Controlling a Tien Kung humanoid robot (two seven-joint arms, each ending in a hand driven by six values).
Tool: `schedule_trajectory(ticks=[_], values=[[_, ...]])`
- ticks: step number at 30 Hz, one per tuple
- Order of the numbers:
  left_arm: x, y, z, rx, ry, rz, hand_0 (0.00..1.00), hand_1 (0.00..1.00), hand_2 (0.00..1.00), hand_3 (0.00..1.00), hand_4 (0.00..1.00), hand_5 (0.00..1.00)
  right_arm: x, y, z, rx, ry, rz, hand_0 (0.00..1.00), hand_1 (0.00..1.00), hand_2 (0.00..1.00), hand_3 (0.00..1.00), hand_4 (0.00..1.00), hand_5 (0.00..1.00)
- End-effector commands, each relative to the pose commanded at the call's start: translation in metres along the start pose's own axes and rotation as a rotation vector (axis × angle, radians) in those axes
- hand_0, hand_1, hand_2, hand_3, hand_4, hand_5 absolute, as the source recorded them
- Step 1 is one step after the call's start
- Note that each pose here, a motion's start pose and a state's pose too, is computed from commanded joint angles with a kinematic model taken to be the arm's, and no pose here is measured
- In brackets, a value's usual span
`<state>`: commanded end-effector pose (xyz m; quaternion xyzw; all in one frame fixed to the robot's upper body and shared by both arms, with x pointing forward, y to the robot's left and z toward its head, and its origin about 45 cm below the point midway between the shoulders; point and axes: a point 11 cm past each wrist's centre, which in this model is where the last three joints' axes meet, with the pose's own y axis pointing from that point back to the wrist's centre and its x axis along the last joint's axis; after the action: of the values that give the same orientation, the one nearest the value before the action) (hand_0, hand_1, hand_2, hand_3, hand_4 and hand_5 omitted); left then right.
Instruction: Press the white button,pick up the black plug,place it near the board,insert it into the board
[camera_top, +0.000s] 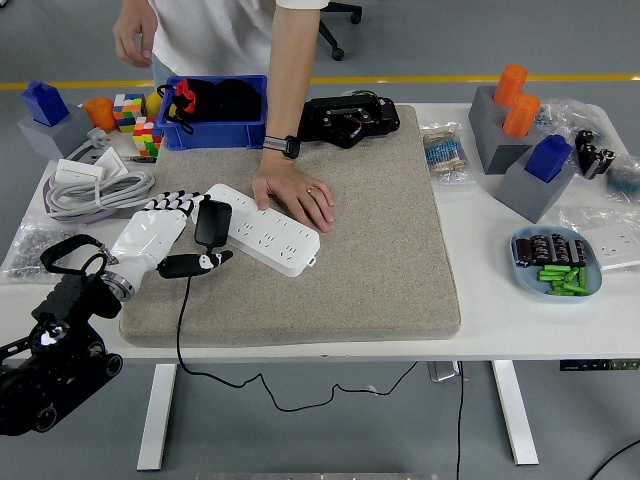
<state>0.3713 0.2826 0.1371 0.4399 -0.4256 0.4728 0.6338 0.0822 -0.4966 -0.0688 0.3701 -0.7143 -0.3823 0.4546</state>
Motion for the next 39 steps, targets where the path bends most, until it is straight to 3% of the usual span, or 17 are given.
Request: schedule_trajectory(ticks=[12,23,30,39], values=[[0.005,-0.003,0.007,-0.018,0.012,0.015,0.998,0.998,0.958,0.93,0.89,0.736,0.0,0.0,-0.001,0.001,0.003,0.0,0.701,0.621,0.626,0.595,0.632,0.343],[0.015,0.007,0.006,-0.046,0.016,0.055,0.998,0.998,0.954,0.929,0.889,0.724,0.001,0.0,0.002,-0.002,-0.003,0.002,0.701,0.62,0.626,0.596,0.632,0.341],[0.008,0.014,0.0,-0.032,0.008,0.027,0.998,0.998,0.953,0.928,0.888,0.721,0.002,0.0,0.002,-0.003,-0.006,0.003,0.701,0.621,0.626,0.595,0.632,0.343],[-0.002,0.014,0.006,-0.04,0.005,-0.005,0.998,0.997,0.95,0.926,0.888,0.718,-0.001,0.0,0.0,0.001,-0.011,-0.002,0.701,0.62,0.625,0.595,0.633,0.343]])
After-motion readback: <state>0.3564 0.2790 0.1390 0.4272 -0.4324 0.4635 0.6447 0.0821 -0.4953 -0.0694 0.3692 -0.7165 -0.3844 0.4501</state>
